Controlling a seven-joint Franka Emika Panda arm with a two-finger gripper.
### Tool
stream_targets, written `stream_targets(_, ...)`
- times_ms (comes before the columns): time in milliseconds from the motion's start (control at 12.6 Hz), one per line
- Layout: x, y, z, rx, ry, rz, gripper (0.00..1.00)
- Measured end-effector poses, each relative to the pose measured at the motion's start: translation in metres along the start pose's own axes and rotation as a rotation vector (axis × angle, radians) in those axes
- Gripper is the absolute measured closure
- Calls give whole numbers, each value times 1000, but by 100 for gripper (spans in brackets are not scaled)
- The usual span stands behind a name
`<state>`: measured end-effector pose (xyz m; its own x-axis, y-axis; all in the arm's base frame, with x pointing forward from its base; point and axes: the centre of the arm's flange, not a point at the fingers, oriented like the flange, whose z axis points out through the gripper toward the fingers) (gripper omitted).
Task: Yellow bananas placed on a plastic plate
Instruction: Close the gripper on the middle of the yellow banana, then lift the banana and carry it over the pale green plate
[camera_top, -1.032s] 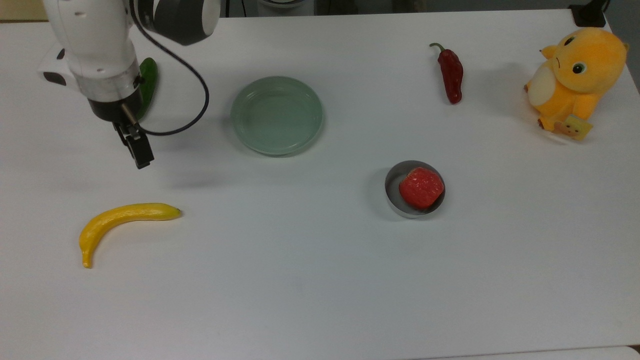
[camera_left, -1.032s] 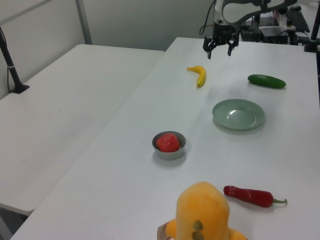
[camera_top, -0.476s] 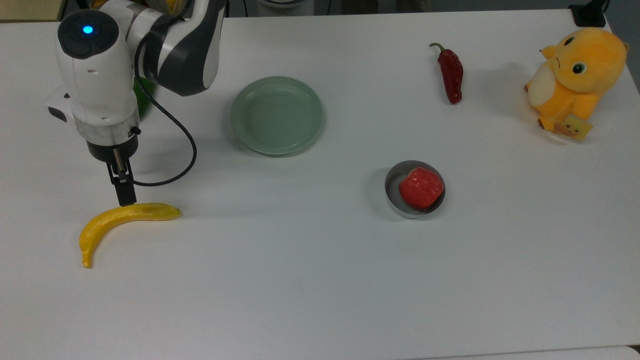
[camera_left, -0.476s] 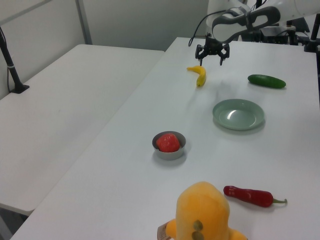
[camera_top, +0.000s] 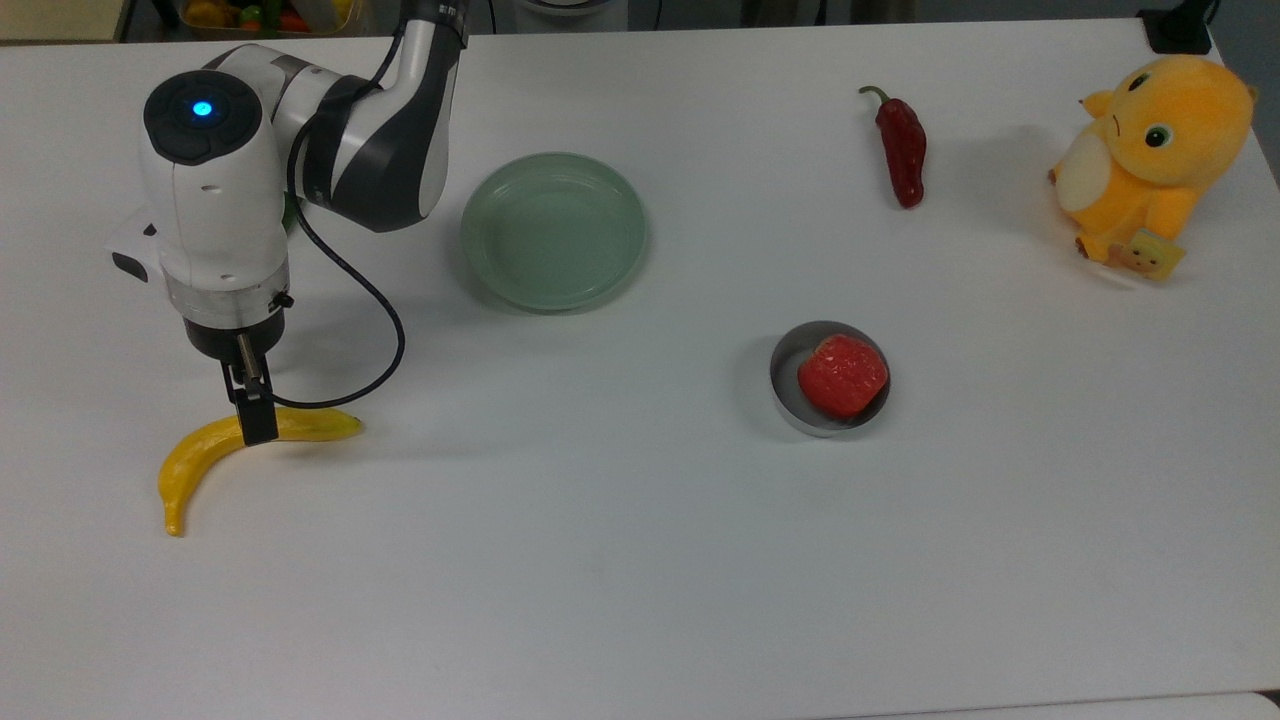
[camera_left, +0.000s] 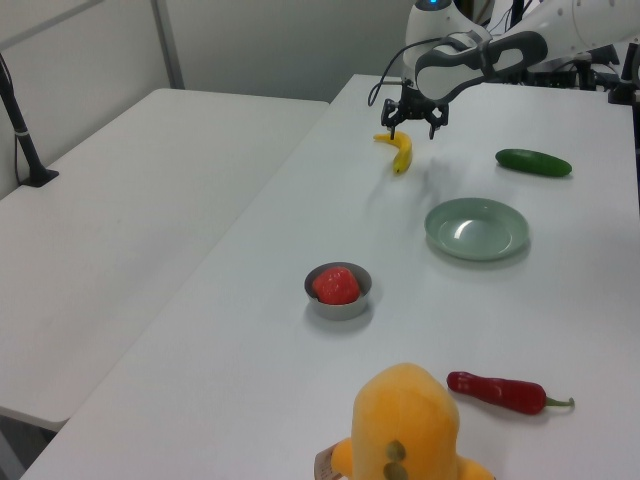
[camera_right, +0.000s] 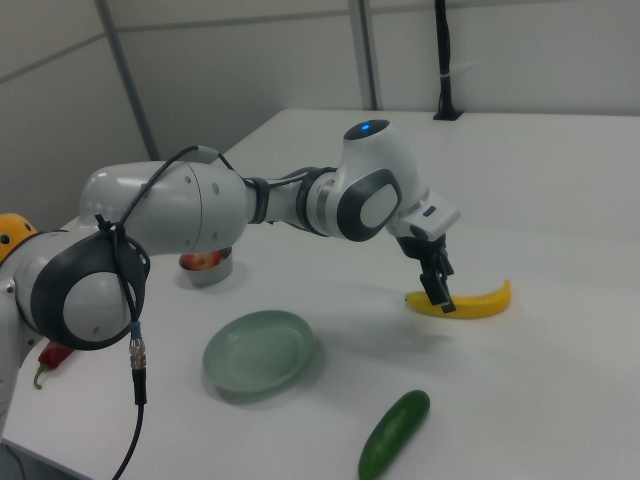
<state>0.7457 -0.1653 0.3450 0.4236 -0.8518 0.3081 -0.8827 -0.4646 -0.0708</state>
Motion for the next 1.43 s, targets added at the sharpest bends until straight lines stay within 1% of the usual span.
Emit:
stream_targets(159, -2, -1, 5, 3, 4, -3, 0)
stream_targets(318, -9, -2, 24, -15, -4, -13, 0)
stream_targets(397, -13, -1, 35, -24, -8, -17, 7)
stream_targets(476, -14, -1, 39, -27, -8, -19, 7)
stream_targets(556, -14, -2, 41, -21, -3, -21, 16)
stream_targets(635, -13, -5, 39, -3, 11, -22, 34)
stream_targets(714, -12, -6, 37, 9, 20, -22, 48)
stream_targets(794, -12, -7, 37, 12, 23, -22, 65)
stream_targets(873, -12, -7, 36, 12, 23, -23, 73)
stream_targets(1111, -9, -11, 27, 29, 35, -22, 73)
stream_targets(1350, 2, -14, -9, 72, 55, -33, 73)
stream_targets(1429, -2, -14, -24, 94, 42, -60, 73)
